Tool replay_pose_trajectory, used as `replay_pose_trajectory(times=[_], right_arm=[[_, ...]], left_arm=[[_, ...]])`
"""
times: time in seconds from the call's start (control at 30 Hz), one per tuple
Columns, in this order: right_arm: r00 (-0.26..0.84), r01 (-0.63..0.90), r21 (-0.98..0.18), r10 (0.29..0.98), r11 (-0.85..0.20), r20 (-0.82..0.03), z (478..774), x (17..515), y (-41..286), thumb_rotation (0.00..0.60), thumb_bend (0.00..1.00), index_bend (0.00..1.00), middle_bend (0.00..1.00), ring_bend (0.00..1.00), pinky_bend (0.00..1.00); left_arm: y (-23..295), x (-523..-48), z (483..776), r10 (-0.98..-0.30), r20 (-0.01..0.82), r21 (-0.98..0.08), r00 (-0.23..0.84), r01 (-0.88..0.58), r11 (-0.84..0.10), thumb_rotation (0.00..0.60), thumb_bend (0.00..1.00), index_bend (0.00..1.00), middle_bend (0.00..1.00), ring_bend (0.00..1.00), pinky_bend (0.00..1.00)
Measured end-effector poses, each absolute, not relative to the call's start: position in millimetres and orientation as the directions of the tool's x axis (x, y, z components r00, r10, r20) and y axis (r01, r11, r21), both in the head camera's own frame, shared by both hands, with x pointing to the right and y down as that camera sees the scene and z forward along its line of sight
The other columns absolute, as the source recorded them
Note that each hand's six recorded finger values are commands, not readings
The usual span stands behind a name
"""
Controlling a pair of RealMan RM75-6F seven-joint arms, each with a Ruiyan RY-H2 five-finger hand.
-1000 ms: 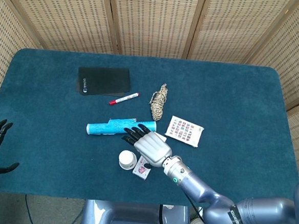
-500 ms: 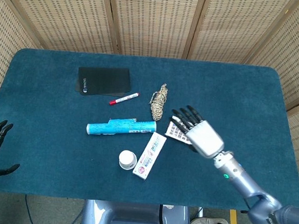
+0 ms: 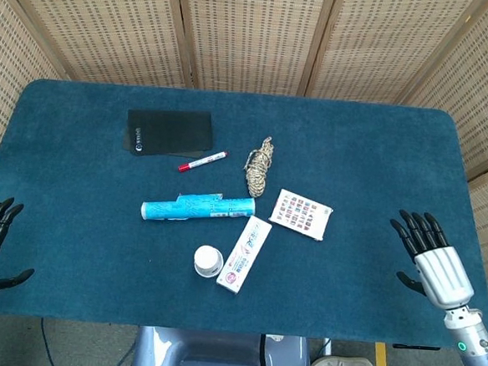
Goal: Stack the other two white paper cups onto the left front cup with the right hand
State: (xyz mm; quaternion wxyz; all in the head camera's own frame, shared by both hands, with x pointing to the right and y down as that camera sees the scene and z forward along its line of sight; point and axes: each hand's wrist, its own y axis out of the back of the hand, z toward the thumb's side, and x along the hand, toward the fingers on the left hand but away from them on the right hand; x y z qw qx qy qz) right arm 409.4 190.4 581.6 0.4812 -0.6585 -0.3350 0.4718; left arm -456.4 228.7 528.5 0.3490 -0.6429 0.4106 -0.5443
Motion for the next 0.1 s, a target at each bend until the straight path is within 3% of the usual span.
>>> replay_pose_trajectory(times=[0.1], right_arm=[[0.285, -0.008, -0.945, 0.905, -0.326, -0.315, 575.5, 410.1, 200.7, 0.6, 0.0, 0.0, 0.0, 0.0, 0.0]], left_arm=[[228.8, -456.5, 527.9, -0.91, 0.409, -0.898, 0.071, -0.146, -0.415, 0.6, 0.0, 0.0, 0.0, 0.0, 0.0]])
